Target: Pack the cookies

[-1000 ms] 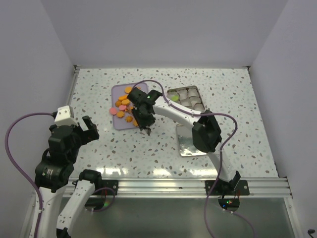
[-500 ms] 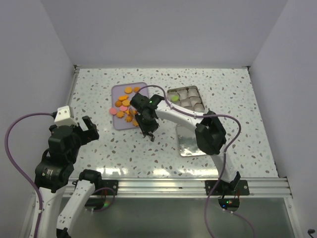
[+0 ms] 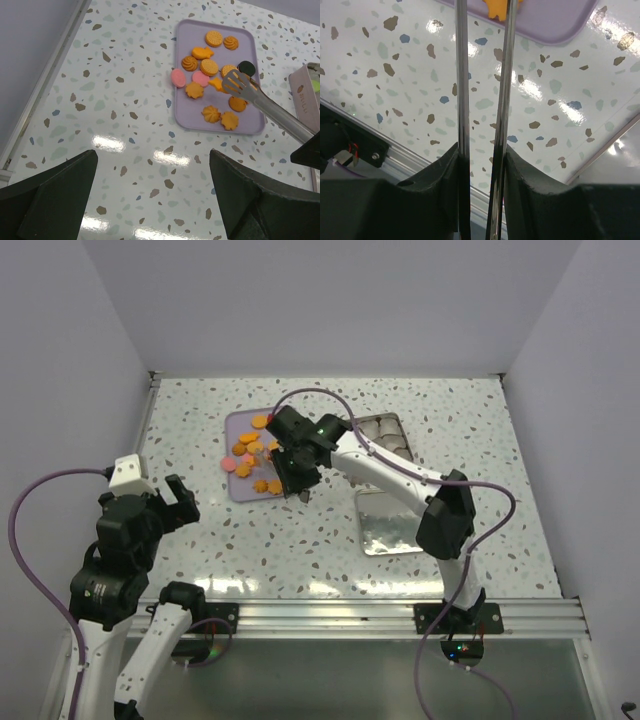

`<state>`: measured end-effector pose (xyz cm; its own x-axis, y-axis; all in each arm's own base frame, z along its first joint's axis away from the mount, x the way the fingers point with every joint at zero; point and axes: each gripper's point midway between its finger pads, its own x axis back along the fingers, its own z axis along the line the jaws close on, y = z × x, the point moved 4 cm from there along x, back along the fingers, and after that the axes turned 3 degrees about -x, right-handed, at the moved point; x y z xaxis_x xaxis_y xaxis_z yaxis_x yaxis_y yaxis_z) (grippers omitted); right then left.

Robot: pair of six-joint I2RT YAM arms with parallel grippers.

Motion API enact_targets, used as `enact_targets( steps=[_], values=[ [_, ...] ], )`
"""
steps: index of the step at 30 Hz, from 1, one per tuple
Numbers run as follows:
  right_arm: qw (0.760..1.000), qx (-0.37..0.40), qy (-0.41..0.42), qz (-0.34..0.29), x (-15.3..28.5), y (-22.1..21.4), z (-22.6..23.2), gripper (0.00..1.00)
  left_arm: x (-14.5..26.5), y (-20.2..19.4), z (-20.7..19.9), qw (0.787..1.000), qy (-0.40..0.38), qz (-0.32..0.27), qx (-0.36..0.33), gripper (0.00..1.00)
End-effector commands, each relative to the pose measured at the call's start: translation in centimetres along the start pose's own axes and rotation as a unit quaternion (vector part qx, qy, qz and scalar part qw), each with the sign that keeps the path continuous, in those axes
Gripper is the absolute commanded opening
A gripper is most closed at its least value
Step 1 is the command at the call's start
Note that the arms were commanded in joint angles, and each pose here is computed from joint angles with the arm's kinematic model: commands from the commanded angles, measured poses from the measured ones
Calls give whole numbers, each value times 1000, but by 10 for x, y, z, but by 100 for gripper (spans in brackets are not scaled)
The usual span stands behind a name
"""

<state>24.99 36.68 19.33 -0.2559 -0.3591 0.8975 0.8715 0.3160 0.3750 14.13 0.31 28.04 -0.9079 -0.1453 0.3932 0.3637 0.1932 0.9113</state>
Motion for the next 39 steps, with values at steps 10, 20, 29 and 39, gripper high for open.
enact_targets(
  steps=[10,20,29,39],
  values=[
    [993,-63,-47,-92,82,53,-85,17,1,8,-3,1000,-13,-25,-2,100],
    [975,-137,-140,-105,108,53,-187,15,-1,8,-5,1000,-18,-21,-6,100],
    [969,-171,-162,-77,95,41,-219,12,-4,7,-7,1000,-20,-14,-10,100],
    [969,-179,-163,-46,69,27,-224,11,-5,6,-6,1000,-18,-13,-10,100]
  ],
)
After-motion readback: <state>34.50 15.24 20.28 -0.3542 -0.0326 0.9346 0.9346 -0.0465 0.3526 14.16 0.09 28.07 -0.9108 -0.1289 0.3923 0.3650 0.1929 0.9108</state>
